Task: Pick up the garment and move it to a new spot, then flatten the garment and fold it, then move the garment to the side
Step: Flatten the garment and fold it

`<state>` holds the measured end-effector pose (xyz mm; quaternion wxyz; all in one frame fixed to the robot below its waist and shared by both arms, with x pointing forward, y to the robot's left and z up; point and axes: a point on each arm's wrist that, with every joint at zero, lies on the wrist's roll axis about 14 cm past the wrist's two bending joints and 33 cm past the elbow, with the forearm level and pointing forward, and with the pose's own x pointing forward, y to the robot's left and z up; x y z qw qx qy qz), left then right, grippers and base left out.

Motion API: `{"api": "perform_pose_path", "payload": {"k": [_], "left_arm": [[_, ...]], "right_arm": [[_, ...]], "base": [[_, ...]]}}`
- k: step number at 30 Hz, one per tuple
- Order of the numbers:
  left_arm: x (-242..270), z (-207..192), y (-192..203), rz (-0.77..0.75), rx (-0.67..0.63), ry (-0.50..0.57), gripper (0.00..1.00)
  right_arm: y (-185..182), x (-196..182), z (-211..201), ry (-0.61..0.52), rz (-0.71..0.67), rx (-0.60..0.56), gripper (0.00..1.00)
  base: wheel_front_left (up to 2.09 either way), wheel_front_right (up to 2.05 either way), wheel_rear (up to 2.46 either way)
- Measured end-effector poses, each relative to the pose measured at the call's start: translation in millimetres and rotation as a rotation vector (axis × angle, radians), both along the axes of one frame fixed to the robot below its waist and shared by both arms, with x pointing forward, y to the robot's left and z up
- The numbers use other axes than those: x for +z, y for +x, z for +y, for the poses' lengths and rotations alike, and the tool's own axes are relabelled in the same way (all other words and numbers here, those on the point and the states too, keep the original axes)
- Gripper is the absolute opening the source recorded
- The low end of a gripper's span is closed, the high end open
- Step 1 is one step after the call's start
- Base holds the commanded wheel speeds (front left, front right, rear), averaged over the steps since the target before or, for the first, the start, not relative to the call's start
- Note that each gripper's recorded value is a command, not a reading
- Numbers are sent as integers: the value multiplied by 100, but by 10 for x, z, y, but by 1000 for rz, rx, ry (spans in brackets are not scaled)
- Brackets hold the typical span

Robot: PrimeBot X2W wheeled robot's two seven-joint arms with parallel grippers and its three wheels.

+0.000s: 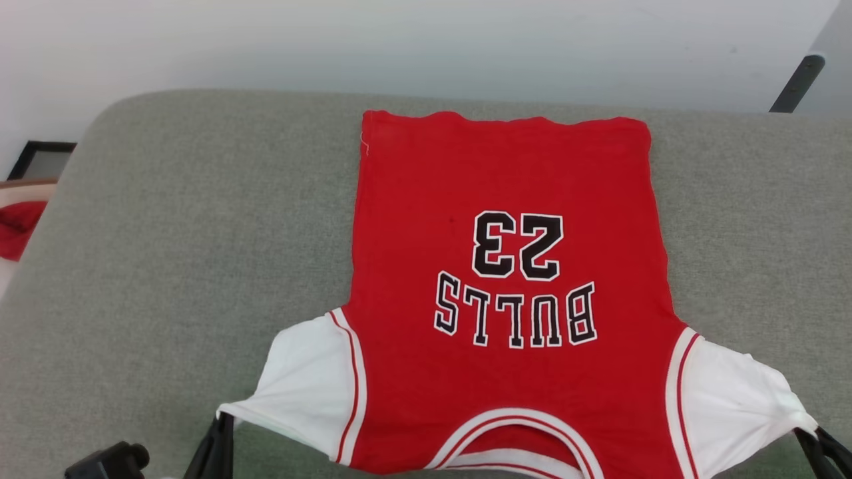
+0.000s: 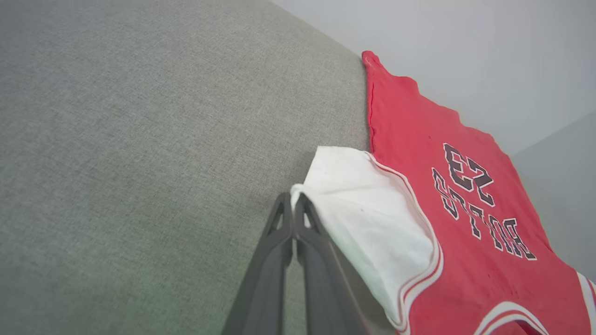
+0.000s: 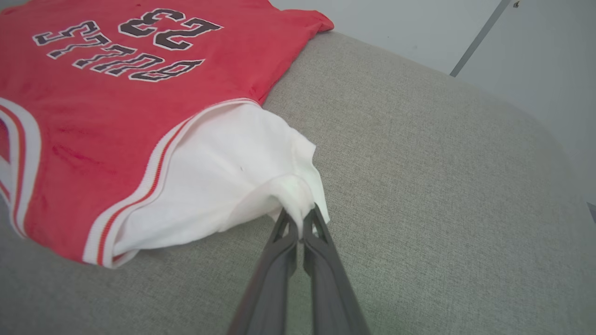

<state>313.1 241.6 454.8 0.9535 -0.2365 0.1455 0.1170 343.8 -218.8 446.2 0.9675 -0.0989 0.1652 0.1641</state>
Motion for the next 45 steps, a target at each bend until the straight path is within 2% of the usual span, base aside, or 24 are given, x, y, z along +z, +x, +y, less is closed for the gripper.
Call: {"api": "perform_pose_path", "payload": {"k": [1,3,4,5,11,17,23,28,32,45], "left_arm": [[-22,-12,-5,6,-1,-4,0],[-52,-25,0,14,-3,-4,0],[-65,-33,6,17,-7,-4,0],[-78,-45,15,20,-9,-7,0],[-132,-98,95,27,-20,-13,0],[-191,-161,194,33,-31,-24,0],[-201,-245,282,27,-57,-28,0],[-209,-304,308,24,-68,-37,0],[-177,-358,367,6,-83,-44,0],[-243,-505,503,-3,-122,-72,0]], "right_arm": [[5,-9,17,2,6,1,5],[11,-29,56,8,17,3,44],[11,-47,65,8,29,3,89],[11,-68,72,3,40,6,100],[53,-127,94,0,95,-7,100],[49,-201,238,63,224,-17,100],[317,46,383,73,219,21,100],[689,363,490,63,176,56,100],[1121,568,506,43,138,59,100],[2365,438,614,-24,314,-3,100]], "base": [[0,0,0],[0,0,0],[0,0,0],[0,0,0],[0,0,0],[0,0,0],[0,0,0],[0,0,0],[0,0,0],[0,0,0]]}}
